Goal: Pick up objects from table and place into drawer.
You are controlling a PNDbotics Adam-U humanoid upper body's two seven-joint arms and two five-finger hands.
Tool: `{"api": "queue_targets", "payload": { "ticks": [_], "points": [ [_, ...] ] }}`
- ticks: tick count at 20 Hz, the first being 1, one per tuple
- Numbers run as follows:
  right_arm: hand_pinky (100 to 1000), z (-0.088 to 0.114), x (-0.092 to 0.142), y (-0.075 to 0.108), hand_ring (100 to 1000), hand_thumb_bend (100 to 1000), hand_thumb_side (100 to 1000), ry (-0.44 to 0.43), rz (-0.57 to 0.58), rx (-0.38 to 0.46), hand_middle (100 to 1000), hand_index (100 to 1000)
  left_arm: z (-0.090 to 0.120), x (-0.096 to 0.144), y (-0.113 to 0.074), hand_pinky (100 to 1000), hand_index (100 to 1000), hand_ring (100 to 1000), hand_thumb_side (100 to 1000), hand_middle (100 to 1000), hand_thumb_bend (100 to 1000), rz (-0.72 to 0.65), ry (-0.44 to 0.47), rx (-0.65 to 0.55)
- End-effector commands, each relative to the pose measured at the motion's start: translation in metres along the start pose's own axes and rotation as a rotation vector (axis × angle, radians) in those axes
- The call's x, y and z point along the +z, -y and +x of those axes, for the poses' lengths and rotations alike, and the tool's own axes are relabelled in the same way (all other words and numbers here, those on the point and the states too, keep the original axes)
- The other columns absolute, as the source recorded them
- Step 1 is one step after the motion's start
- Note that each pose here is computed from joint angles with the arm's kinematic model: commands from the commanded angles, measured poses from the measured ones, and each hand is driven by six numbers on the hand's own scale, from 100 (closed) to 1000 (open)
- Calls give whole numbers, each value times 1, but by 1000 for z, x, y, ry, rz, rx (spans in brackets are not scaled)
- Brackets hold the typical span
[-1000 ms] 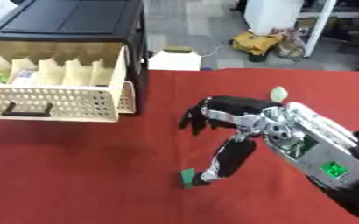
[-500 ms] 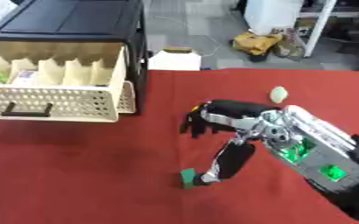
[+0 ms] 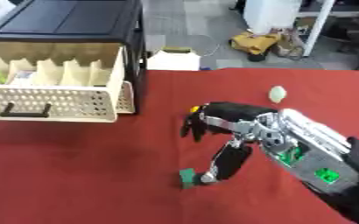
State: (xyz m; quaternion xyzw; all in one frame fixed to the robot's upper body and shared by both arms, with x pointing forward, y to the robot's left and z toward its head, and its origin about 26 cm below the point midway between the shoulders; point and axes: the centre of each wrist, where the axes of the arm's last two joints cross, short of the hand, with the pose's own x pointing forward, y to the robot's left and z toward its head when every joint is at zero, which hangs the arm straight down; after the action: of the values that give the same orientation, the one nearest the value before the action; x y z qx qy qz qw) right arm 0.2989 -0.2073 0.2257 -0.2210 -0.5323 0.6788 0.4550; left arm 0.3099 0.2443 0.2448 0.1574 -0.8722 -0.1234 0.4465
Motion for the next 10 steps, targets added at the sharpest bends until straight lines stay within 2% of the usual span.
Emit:
{"api": "queue_targets", "payload": {
  "ticks": [1,10],
  "points": [
    [678,4,3,6,752,561,159,-1,-19,27,587,791,5,-2,-3,100,710,100,1000,100,103,2,21,1],
    [675,6,-3,-4,751,549,134,-6,14,-3,573,775,4,-1,-3,100,708,100,1000,100,100,3,16,5]
  ]
}}
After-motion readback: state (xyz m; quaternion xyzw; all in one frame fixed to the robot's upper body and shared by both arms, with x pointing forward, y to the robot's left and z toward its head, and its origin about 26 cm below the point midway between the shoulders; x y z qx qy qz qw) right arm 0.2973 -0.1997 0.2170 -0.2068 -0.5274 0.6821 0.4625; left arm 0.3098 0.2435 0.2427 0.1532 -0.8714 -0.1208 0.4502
